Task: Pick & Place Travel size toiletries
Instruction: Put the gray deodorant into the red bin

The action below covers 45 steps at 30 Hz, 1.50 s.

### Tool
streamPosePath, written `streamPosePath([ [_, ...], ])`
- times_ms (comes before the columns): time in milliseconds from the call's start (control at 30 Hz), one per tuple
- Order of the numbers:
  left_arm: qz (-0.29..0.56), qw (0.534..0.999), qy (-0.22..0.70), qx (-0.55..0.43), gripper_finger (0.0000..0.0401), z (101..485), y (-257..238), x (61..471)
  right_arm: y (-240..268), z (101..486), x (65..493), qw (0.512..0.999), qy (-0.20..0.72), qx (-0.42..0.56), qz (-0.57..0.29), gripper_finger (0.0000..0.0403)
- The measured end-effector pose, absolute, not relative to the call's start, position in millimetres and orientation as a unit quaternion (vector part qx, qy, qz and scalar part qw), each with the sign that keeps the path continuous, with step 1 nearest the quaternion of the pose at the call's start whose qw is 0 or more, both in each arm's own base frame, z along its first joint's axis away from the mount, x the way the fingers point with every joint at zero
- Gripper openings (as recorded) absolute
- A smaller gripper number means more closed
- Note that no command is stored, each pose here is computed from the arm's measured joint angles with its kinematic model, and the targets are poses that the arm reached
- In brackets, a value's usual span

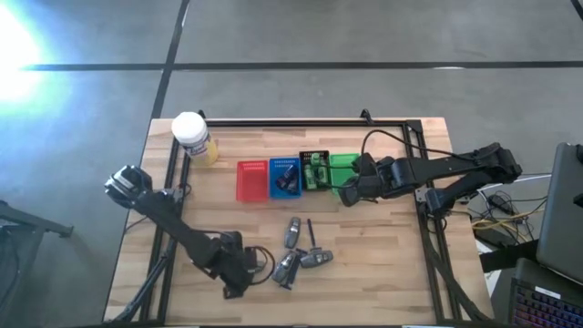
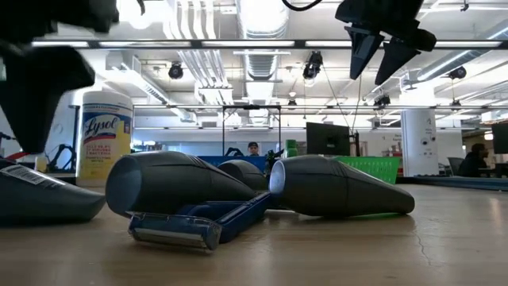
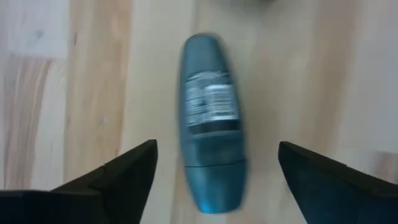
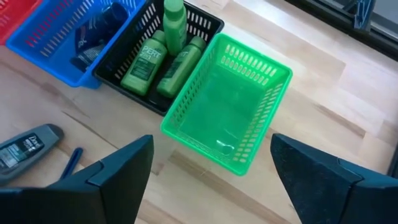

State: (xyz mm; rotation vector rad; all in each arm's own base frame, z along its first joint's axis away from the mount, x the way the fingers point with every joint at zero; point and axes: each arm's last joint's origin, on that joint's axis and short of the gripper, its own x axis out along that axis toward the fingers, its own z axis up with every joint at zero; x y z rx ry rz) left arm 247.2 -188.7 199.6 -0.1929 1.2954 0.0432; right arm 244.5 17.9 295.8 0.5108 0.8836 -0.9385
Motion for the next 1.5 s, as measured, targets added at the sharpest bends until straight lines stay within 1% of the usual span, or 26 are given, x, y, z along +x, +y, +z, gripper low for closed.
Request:
streamPosePath([
  [100, 0.040, 0.784, 0.611, -0.099, 0.0353, 182.9, -189.6, 248.3, 18.0, 295.9, 245.1, 0.770, 0.405, 0.237, -0.432, 0.0332],
  [167, 0.038, 0.777, 0.619, -0.109, 0.0355, 172.7, -191.1, 249.0, 18.0, 295.9, 245.0, 0.770, 0.405, 0.237, -0.432, 0.0338],
  [333, 0.045, 0.767, 0.630, -0.108, 0.0342, 156.9, -191.1, 248.4, 18.0, 295.5, 245.0, 0.770, 0.406, 0.235, -0.431, 0.0349],
  [433, 0.051, 0.771, 0.626, -0.107, 0.0312, 156.2, -189.6, 249.4, 18.0, 295.5, 245.0, 0.770, 0.406, 0.235, -0.431, 0.0352],
  [633, 0.054, 0.780, 0.614, -0.112, 0.0208, 157.6, -188.6, 252.9, 17.6, 295.2, 244.9, 0.771, 0.403, 0.230, -0.436, 0.0351],
  [733, 0.069, 0.777, 0.611, -0.134, 0.0207, 160.2, -186.4, 253.4, 17.5, 295.2, 244.9, 0.771, 0.402, 0.230, -0.436, 0.0341],
  [800, 0.086, 0.775, 0.603, -0.169, 0.0207, 167.9, -183.5, 252.6, 17.5, 295.2, 244.9, 0.771, 0.402, 0.230, -0.436, 0.0334],
  [900, 0.135, 0.784, 0.558, -0.237, 0.0207, 191.6, -171.5, 251.3, 17.4, 295.3, 244.9, 0.771, 0.402, 0.230, -0.437, 0.0324],
  [1000, 0.226, 0.798, 0.459, -0.320, 0.0207, 220.6, -146.5, 246.6, 17.3, 295.3, 244.9, 0.771, 0.400, 0.231, -0.438, 0.0317],
  [1100, 0.357, 0.773, 0.336, -0.402, 0.0207, 236.5, -106.7, 233.1, 17.3, 295.3, 245.0, 0.770, 0.398, 0.234, -0.439, 0.0312],
  [1167, 0.408, 0.751, 0.285, -0.433, 0.0207, 235.2, -80.8, 224.2, 17.4, 295.5, 245.5, 0.772, 0.396, 0.236, -0.439, 0.0309],
  [1233, 0.429, 0.738, 0.258, -0.452, 0.0207, 228.8, -57.3, 219.4, 17.4, 295.5, 245.6, 0.772, 0.395, 0.236, -0.439, 0.0307],
  [1367, 0.420, 0.731, 0.231, -0.485, 0.0214, 213.9, -19.4, 221.1, 17.3, 295.6, 245.9, 0.771, 0.391, 0.241, -0.442, 0.0307],
  [1500, 0.420, 0.732, 0.219, -0.490, 0.0218, 207.2, 6.3, 223.6, 17.3, 295.6, 245.9, 0.769, 0.388, 0.246, -0.444, 0.0318],
])
